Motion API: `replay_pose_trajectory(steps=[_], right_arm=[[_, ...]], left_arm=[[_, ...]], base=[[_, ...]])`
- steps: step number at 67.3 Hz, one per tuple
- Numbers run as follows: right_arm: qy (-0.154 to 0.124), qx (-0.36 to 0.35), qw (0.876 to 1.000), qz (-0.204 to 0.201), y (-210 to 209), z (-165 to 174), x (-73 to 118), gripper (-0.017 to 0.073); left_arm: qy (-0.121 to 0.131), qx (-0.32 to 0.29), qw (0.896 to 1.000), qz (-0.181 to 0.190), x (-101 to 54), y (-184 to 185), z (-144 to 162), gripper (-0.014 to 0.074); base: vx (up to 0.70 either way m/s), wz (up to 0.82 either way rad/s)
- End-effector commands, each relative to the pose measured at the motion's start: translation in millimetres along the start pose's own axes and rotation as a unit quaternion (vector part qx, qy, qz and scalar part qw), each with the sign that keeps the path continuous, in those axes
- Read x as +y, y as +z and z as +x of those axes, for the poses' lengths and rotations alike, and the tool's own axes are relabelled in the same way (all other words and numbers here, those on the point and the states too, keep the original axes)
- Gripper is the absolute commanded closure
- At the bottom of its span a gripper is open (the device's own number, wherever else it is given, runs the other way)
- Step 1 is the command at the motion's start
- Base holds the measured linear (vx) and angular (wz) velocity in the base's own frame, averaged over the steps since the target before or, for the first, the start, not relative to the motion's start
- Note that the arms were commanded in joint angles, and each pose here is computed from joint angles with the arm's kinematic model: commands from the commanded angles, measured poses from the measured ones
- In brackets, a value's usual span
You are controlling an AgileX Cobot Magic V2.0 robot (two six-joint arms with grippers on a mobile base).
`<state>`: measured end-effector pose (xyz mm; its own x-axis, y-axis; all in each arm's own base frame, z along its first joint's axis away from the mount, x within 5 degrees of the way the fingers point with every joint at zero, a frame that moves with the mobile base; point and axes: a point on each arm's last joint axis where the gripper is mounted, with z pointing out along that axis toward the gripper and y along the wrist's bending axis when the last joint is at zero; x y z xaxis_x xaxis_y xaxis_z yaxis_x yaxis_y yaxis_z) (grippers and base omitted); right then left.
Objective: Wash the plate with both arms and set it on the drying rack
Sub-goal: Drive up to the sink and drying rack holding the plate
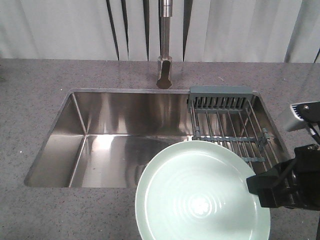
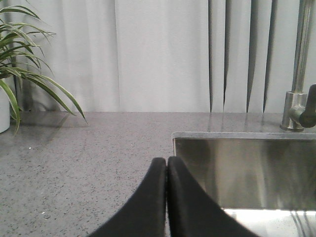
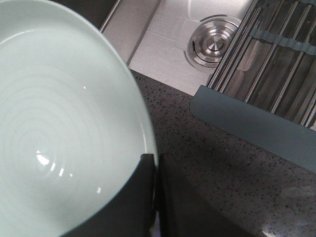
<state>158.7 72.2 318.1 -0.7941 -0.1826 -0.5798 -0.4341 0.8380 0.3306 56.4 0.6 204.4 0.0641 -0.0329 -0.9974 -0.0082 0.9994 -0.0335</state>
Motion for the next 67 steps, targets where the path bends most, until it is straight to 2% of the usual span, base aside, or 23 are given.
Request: replay_pose_trajectory(steps=[1,67], right_arm=[[-0.003,-0.041,0.999,-0.007,-8.4,-9.1,4.8,0.0564],[-0.003,-0.041,0.999,-0.007,-8.4,-9.1,4.8,0.0564]], left_arm=[[-0.004,-0.056,0.998,0.005,-0.9,-2.5,-17.4,0.06],[-0.004,-0.056,0.998,0.005,-0.9,-2.5,-17.4,0.06]], base=[[0.05,-0.05],[0.06,-0.03]])
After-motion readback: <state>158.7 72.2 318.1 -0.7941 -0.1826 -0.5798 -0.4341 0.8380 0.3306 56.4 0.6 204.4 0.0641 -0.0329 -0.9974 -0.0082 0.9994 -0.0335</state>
